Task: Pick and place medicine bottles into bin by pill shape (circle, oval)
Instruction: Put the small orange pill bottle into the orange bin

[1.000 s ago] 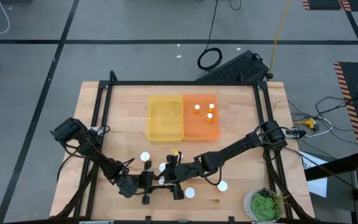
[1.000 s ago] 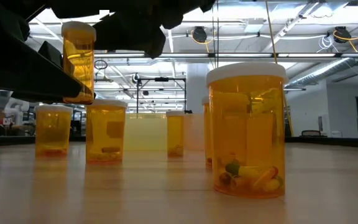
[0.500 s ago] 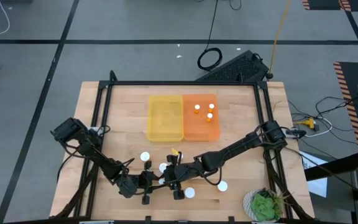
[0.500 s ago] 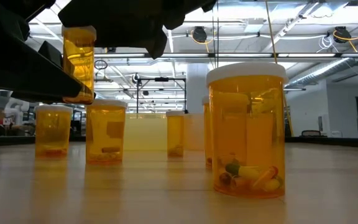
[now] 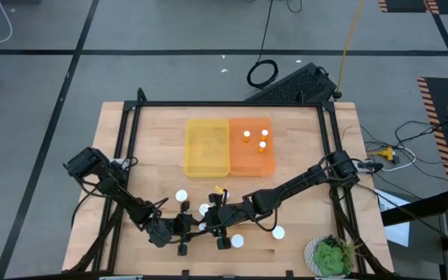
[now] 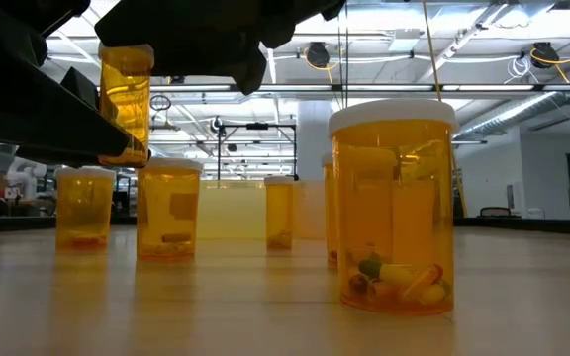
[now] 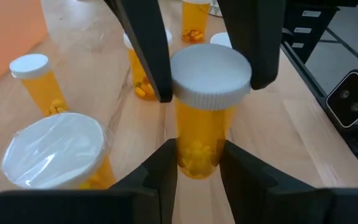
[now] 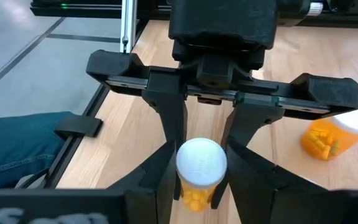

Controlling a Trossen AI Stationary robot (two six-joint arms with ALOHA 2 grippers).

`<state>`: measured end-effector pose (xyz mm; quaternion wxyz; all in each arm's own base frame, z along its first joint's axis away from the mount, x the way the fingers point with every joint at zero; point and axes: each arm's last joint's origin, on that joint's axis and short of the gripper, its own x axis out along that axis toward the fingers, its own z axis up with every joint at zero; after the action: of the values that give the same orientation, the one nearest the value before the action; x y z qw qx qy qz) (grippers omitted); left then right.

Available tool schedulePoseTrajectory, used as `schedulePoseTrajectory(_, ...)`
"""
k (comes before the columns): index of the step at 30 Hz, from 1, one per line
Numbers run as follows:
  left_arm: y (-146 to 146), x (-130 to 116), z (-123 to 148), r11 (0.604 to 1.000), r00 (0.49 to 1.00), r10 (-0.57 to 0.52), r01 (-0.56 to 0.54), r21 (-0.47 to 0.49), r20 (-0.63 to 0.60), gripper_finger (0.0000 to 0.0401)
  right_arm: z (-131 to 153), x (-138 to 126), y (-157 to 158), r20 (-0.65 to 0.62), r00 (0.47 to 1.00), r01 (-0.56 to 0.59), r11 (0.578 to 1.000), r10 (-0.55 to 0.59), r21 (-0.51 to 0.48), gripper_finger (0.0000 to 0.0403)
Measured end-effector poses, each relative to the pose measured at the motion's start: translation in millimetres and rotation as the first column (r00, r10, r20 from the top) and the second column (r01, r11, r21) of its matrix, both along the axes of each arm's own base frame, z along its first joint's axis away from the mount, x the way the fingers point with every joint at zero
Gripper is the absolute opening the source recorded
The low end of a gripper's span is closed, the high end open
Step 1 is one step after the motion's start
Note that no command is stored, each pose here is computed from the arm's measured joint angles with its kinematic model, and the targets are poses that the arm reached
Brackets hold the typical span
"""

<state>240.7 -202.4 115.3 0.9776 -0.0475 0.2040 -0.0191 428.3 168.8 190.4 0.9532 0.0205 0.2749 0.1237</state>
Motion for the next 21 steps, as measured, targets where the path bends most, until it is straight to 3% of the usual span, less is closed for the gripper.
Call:
schedulePoseTrajectory(13, 0, -2, -2, 0.999, 0.999, 0.016, -0.017, -0.036, -0.028, 0.0212, 18, -5, -1, 0.018, 0.999, -0.031, 0.999, 0.031, 0.026, 0.0121)
schedulePoseTrajectory(21, -2, -5, -5, 0.998, 0.998, 0.011, -0.014, -0.057, -0.060, 0.0230, 47, -19, -6, 0.013, 0.999, -0.043, 0.999, 0.043, 0.023, 0.0121)
